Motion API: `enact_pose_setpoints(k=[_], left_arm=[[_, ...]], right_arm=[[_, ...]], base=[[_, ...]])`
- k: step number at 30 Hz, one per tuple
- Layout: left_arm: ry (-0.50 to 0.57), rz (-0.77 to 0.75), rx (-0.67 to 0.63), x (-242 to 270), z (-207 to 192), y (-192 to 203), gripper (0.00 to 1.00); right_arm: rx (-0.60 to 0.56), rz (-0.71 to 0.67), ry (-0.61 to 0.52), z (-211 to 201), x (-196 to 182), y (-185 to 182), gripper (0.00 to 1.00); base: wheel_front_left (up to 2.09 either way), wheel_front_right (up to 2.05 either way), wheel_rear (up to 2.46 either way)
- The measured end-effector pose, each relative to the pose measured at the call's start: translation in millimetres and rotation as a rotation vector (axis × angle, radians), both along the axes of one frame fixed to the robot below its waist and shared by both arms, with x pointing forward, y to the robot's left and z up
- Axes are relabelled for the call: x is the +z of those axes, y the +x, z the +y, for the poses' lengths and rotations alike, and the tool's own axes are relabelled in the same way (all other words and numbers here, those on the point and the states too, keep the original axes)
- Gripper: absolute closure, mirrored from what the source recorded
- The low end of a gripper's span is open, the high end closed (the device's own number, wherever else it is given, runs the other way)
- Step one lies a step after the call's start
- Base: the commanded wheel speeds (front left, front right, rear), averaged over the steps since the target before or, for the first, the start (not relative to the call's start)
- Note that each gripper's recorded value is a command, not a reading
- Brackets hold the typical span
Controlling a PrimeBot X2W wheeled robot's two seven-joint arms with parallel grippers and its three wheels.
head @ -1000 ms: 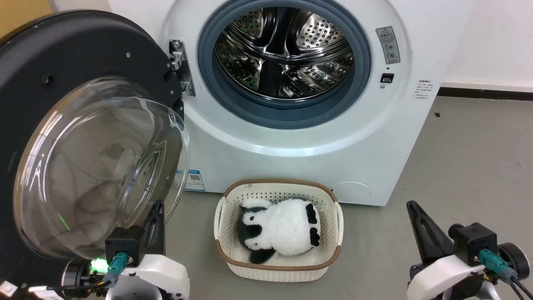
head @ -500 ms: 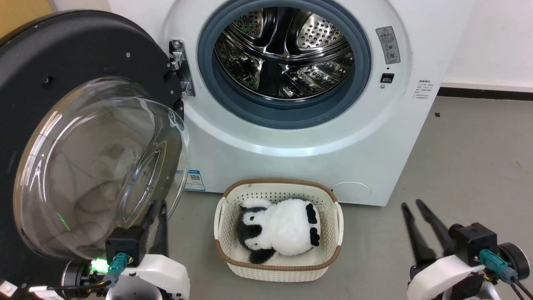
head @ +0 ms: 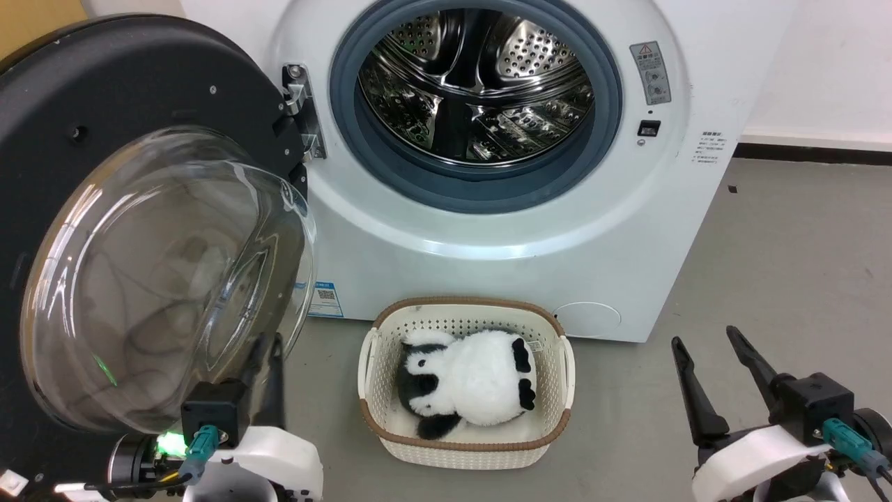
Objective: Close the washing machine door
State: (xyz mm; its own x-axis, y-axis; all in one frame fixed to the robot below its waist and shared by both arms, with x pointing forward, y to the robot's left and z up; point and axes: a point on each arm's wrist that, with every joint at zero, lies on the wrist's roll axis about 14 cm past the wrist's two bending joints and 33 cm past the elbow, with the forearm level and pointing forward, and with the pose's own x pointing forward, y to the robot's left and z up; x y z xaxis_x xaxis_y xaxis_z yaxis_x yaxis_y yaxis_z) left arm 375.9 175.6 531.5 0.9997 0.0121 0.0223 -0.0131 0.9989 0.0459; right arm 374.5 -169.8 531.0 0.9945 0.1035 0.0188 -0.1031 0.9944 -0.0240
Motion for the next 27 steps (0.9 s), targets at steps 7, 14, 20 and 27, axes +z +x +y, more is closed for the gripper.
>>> enact_pose_setpoints(k=[7, 14, 20, 27], left_arm=[[-0.006, -0.031, 0.002, 7, 1, 2, 1.0], [-0.008, -0.114, -0.001, 33, 4, 9, 1.0], [-0.022, -0.216, 0.002, 65, 10, 13, 1.0], [-0.039, -0.339, 0.024, 105, 25, 12, 1.0]], right_arm=[[-0.009, -0.014, 0.012, -3, 1, 2, 0.0], [-0.007, -0.022, 0.036, -3, 2, 7, 0.0], [0.008, -0.028, 0.047, 2, 1, 13, 0.0], [0.03, -0.033, 0.06, 10, 1, 21, 0.0]], base=[[0.0, 0.0, 0.0], [0.0, 0.0, 0.0], [0.0, 0.0, 0.0], [0.0, 0.0, 0.0]])
